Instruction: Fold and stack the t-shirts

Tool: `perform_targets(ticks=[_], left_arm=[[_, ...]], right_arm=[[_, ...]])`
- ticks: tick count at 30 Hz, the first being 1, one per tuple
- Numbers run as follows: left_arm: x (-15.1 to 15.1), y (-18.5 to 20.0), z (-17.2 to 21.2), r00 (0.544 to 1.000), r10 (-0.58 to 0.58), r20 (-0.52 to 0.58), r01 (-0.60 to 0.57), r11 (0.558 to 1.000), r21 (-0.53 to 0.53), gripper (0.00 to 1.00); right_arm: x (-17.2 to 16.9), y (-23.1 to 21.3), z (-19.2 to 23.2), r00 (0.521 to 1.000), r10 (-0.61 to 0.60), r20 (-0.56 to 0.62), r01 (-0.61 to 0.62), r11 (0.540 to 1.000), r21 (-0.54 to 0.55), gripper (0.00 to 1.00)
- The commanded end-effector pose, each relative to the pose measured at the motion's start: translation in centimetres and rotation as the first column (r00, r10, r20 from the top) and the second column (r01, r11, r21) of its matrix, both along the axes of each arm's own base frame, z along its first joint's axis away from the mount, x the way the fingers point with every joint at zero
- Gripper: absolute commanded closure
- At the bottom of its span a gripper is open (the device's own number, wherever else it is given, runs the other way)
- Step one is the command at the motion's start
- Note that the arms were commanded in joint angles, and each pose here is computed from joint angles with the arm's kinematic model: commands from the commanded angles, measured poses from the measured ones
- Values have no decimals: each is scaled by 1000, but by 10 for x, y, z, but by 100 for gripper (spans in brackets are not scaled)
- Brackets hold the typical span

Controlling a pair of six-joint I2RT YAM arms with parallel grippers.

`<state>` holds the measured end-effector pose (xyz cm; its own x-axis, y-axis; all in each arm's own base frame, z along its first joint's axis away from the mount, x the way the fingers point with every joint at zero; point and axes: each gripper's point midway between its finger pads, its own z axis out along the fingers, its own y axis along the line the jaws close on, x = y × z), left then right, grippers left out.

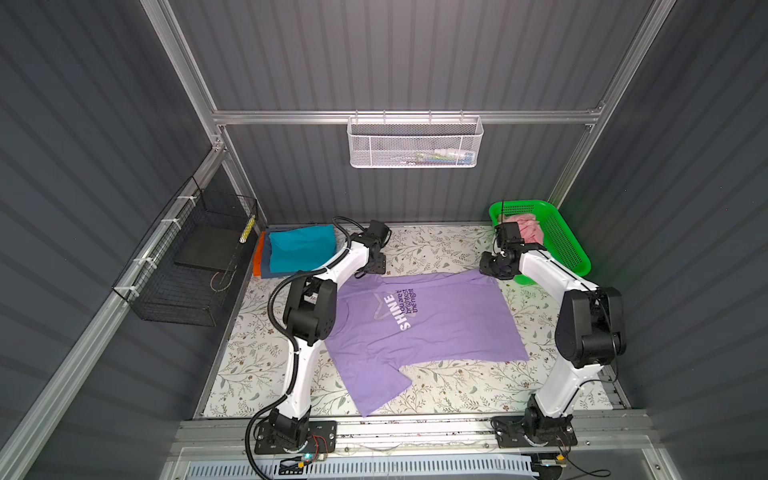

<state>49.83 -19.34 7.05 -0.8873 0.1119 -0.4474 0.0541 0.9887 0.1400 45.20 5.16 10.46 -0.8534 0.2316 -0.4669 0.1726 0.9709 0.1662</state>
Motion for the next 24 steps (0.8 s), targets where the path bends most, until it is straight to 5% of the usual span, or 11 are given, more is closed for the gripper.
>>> perform_targets(ticks=[1,8,10,13,16,18,24], left_arm=[[2,-2,-2,1000,-28,-9,29,995,96,15],[9,-3,-29,1000,2,-25,1,992,127,16],[11,-3,-34,999,10,-34,-5,991,136,27],[10,0,-38,999,30,-43,-23,988,151,68],[7,5,-29,998,51,-32,-45,985,167,93],[2,7,-19,998,62,-18,-58,983,173,100],[-30,-5,7,999,50,19,-53,973,226,100]], right_arm=[[0,5,-2,1000,11,-3,-11,1000,17,84],[3,10,-10,1000,19,-15,-19,999,46,83],[4,13,-13,1000,19,-19,-18,998,59,83],[4,14,-14,1000,20,-21,-18,998,67,83],[3,15,-14,1000,23,-21,-21,997,72,83],[3,16,-11,1000,24,-14,-23,997,78,83],[1,26,-5,1000,25,8,-25,989,145,84]])
